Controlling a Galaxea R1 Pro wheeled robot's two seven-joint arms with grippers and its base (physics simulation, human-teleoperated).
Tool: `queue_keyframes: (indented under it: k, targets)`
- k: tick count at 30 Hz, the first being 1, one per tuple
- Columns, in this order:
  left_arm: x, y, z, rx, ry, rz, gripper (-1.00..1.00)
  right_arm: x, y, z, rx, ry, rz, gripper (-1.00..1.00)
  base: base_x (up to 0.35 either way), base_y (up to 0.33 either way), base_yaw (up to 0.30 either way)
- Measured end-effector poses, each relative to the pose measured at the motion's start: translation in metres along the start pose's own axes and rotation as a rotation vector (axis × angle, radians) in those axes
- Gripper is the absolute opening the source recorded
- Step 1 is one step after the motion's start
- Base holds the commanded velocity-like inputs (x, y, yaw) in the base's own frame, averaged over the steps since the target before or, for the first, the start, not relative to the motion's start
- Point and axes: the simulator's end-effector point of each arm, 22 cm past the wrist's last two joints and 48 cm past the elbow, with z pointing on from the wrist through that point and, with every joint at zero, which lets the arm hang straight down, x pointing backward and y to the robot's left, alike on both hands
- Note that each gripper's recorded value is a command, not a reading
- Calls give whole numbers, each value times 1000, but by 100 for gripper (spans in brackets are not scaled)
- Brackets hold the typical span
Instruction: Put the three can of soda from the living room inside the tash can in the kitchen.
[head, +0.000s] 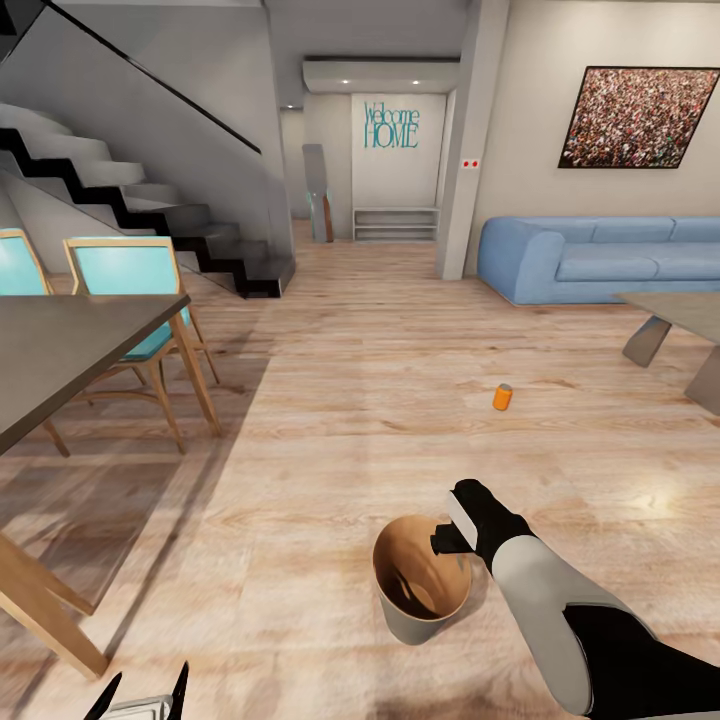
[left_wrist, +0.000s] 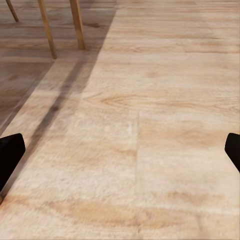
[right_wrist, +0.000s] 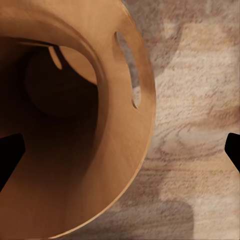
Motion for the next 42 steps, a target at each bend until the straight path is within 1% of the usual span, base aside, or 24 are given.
queue_keyframes:
  k: [6, 16, 28, 34, 42]
  targets:
    - [0, 0, 0, -1, -1, -2, 100, 1, 0, 0, 0, 2, 0, 100, 116, 0, 0]
    - [0, 0, 0, 0, -1, 0, 100, 1, 0, 1, 0, 1, 0, 100, 18, 0, 0]
    - [20, 1, -2, -2, 48, 5, 100, 14, 3, 27, 0, 50, -6, 100, 1, 0, 0]
    - [20, 1, -2, -2, 48, 5, 100, 14, 3, 27, 0, 48, -5, 100, 0, 0, 0]
    - [19, 1, -2, -3, 47, 5, 100, 7, 4, 29, -2, 12, 4, 100, 0, 0, 0]
